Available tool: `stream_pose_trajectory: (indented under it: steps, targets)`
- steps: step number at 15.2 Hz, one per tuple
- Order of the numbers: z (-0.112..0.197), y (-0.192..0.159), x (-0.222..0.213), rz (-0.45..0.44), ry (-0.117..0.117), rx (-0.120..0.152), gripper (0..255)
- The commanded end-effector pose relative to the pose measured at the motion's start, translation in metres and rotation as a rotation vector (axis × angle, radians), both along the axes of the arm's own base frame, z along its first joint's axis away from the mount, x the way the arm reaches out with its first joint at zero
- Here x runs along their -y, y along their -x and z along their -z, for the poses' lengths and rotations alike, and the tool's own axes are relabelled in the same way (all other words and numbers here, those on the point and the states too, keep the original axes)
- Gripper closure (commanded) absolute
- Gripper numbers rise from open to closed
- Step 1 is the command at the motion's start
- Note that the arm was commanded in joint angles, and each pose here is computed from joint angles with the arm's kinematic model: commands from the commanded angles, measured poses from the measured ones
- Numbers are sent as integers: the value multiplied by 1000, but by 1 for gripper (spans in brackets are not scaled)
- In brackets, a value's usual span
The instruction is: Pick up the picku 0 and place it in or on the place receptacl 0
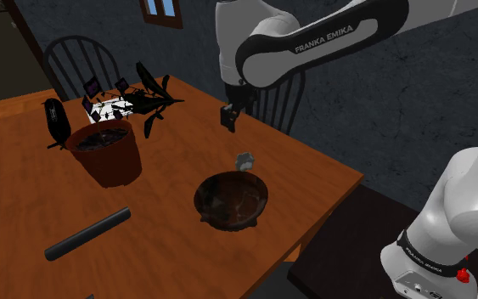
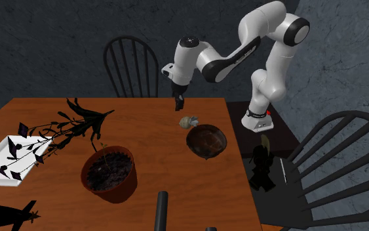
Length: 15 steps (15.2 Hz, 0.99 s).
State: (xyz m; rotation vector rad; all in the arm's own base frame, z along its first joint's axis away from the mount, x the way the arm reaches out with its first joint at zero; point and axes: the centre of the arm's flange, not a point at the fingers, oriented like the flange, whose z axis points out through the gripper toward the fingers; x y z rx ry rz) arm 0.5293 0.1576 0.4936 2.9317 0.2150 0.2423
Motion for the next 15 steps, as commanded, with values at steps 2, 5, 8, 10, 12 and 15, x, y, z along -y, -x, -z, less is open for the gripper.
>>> stream_pose_trajectory:
  steps: [2,5,8,10,12,15]
  targets:
    - [14,-3,3,0,0,0,0]
    - [14,-3,3,0,0,0,0]
    - [14,-3,3,0,0,0,0]
    - [14,-3,3,0,0,0,0]
    - [14,-3,3,0,0,0,255]
    - [14,-3,3,0,0,0,255]
